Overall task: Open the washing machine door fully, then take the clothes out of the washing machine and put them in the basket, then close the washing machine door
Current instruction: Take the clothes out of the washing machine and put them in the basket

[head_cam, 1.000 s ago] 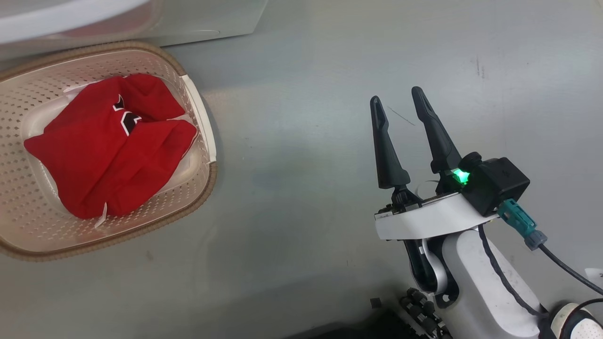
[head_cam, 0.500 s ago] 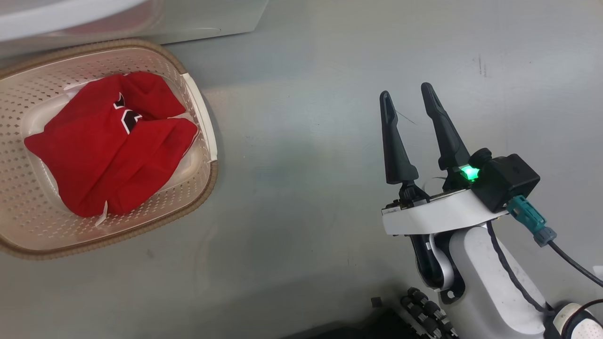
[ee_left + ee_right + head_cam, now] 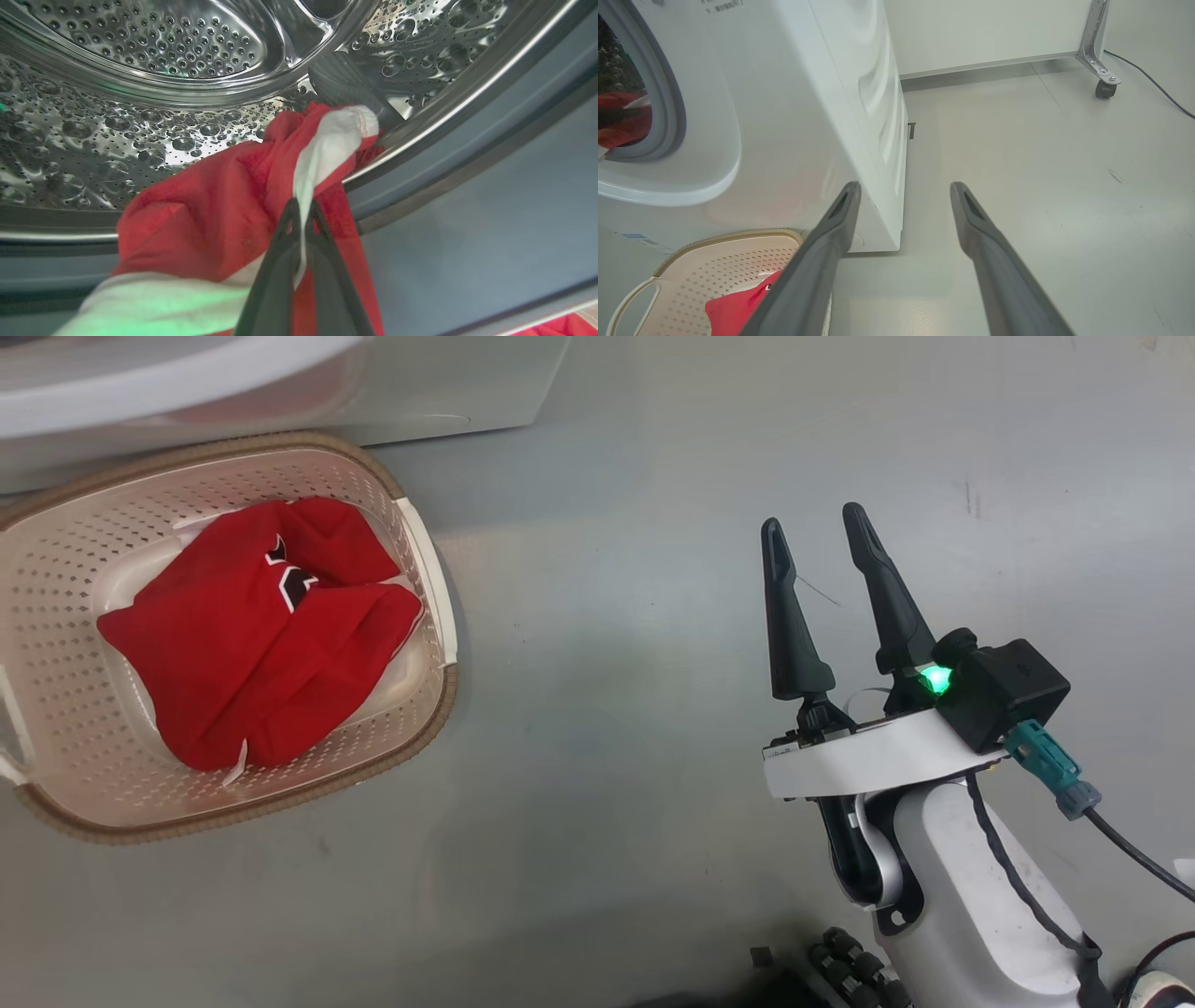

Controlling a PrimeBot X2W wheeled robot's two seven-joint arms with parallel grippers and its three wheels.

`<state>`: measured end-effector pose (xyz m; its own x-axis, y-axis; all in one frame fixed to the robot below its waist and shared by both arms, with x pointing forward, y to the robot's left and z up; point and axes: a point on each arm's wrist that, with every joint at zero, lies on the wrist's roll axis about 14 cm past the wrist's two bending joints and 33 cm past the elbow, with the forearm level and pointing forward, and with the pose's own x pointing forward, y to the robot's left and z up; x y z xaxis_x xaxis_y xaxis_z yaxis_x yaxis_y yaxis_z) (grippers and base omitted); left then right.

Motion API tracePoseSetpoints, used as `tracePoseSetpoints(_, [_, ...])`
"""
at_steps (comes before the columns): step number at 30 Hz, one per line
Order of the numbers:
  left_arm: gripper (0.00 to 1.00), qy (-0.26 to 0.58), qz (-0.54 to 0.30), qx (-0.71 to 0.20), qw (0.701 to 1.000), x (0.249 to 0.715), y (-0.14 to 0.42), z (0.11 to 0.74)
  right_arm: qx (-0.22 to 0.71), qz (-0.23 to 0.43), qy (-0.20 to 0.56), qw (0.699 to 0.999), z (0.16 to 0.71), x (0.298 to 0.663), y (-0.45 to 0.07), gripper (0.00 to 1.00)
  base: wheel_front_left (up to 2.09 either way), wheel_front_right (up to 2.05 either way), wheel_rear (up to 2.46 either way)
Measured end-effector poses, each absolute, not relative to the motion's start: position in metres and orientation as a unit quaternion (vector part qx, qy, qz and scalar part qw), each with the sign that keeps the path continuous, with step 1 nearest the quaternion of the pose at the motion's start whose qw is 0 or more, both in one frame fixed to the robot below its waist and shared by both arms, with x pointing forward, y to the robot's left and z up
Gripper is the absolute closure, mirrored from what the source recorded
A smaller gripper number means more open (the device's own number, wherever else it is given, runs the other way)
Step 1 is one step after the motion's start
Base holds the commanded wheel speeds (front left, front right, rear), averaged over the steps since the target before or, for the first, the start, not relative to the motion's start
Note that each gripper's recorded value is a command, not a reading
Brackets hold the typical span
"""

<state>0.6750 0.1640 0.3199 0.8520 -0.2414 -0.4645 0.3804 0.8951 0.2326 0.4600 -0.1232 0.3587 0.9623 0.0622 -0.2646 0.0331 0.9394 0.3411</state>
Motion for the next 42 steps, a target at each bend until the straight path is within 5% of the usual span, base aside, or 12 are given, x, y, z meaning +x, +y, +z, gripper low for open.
tracePoseSetpoints(15, [1.0,0.136,-0.169,0.115,0.969,0.67,0.144,0.374,0.169,0.023,0.115,0.978,0.38,0.461,-0.116,0.0,0.0,0.0,0.0])
tracePoseSetpoints(42, [1.0,0.048,-0.168,0.042,0.984,0.586,0.132,0.461,0.161,0.056,0.055,0.984,0.443,0.445,-0.098,0.0,0.0,0.0,0.0])
